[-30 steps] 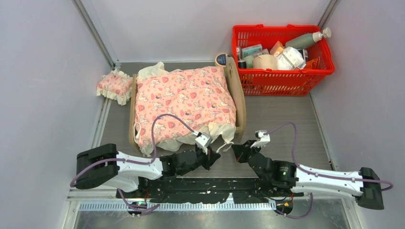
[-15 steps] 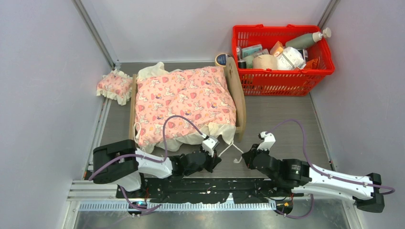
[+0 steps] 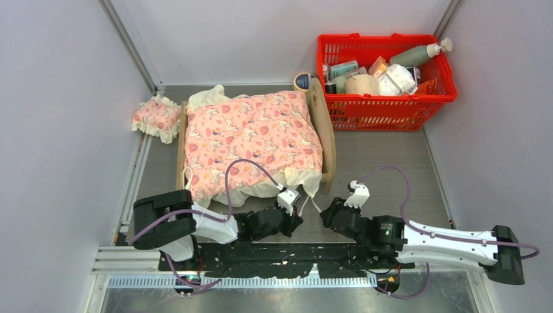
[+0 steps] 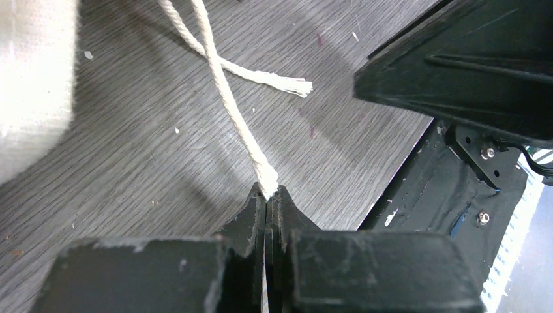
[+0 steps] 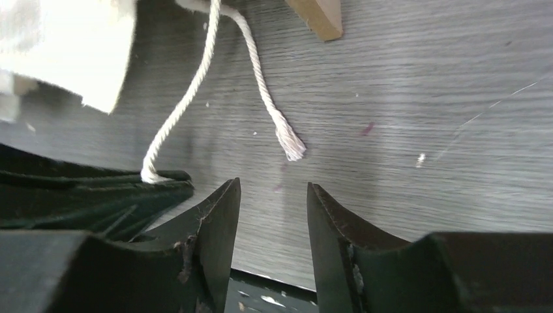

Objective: Set up the pet bed
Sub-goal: Cross the ropes on the bed frame.

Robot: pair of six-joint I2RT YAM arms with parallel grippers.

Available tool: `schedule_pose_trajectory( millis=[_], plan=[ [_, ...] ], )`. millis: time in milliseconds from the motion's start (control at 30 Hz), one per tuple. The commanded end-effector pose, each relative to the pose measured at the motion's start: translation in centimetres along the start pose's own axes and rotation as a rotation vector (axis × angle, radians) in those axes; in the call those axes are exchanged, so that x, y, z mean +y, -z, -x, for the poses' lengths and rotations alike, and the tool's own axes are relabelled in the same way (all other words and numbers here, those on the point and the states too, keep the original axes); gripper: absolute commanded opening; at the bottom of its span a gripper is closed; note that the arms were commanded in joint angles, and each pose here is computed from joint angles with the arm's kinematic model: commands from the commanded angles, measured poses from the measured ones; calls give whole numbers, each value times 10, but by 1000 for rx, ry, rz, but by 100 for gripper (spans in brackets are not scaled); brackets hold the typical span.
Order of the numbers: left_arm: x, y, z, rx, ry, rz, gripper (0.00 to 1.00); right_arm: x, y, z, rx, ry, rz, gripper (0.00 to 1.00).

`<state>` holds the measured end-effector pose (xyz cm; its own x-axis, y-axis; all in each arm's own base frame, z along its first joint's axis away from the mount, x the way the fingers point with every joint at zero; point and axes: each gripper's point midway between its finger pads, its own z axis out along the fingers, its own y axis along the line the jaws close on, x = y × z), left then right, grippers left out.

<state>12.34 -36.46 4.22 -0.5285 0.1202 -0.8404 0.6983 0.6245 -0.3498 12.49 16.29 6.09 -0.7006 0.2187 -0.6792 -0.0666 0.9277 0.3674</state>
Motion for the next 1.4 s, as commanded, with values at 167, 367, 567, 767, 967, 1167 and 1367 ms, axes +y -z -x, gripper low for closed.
schedule_pose_trajectory(
  millis=[167, 367, 567, 767, 967, 1167, 1367],
  plan=[
    [-8, -2, 14, -63, 18, -30, 0, 24, -25, 28, -250, -58, 129, 49],
    [-9, -1, 17, -69, 14, -30, 0, 12, -37, 21, -251, 158, 56, 51],
    [-8, 0, 18, -70, 17, -23, 0, 13, -49, -5, -152, 225, 49, 50],
    [-4, -2, 15, -54, 13, 6, 0, -1, -49, -15, -76, 242, -53, 6],
    [1, -7, 9, -32, 20, 32, 0, -7, -35, 0, -132, 133, -38, 5],
    [1, -11, 8, 11, -22, 58, 10, -2, -21, 26, -228, 77, 16, 5],
    [-4, -6, 40, 8, -101, 108, 34, 9, -11, 54, -335, 42, 44, 5]
  ],
)
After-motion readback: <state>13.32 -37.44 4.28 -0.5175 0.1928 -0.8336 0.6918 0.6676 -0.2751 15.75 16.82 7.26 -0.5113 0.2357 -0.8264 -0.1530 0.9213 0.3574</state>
